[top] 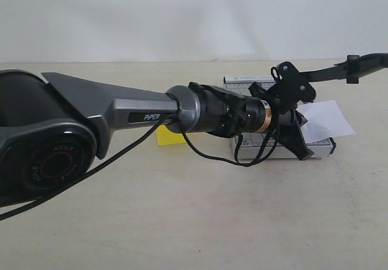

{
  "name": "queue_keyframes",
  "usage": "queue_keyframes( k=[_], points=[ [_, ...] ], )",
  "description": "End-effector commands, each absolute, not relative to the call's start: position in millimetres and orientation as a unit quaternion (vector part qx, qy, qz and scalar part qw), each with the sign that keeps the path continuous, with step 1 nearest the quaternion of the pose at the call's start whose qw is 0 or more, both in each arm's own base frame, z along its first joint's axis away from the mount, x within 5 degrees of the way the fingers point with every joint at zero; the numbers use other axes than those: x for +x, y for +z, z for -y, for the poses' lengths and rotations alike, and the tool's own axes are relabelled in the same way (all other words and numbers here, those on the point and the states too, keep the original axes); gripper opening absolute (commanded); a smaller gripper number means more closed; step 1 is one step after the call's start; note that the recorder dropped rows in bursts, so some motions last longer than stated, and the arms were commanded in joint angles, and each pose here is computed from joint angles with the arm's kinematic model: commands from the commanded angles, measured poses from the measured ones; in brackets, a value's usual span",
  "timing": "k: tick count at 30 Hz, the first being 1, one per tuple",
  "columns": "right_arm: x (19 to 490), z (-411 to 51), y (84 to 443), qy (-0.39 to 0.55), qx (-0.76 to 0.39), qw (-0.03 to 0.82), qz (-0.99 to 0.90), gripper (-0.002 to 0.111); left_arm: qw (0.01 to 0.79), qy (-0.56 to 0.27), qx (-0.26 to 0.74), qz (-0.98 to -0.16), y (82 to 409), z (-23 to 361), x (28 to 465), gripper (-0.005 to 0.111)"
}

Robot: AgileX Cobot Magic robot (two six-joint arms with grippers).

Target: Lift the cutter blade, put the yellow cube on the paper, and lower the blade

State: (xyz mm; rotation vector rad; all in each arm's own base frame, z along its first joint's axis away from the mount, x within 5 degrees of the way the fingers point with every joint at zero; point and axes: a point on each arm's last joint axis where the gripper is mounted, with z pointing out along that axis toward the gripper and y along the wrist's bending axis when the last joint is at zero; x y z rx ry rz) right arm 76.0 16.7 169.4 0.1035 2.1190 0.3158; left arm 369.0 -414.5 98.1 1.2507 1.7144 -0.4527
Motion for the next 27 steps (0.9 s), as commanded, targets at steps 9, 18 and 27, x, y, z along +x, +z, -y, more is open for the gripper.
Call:
queue_keyframes(
  k=[9, 18, 27],
  points=[
    [75.5, -16.6, 168.0, 0.129, 0.042, 0.478, -0.868, 0.000, 0.516, -0.142, 0.451, -0.714, 156.3, 408.3, 375.6, 0.053],
    [75.5, -16.6, 168.0, 0.129, 0.042, 0.478, -0.868, 0.000, 0.509, -0.102, 0.339, -0.784, 186.9, 378.3, 372.8, 0.053],
    [75.4, -16.2, 166.2, 0.128, 0.043, 0.481, -0.866, 0.000, 0.395, -0.011, 0.192, -0.898, 209.0, 324.6, 349.0, 0.053]
  ],
)
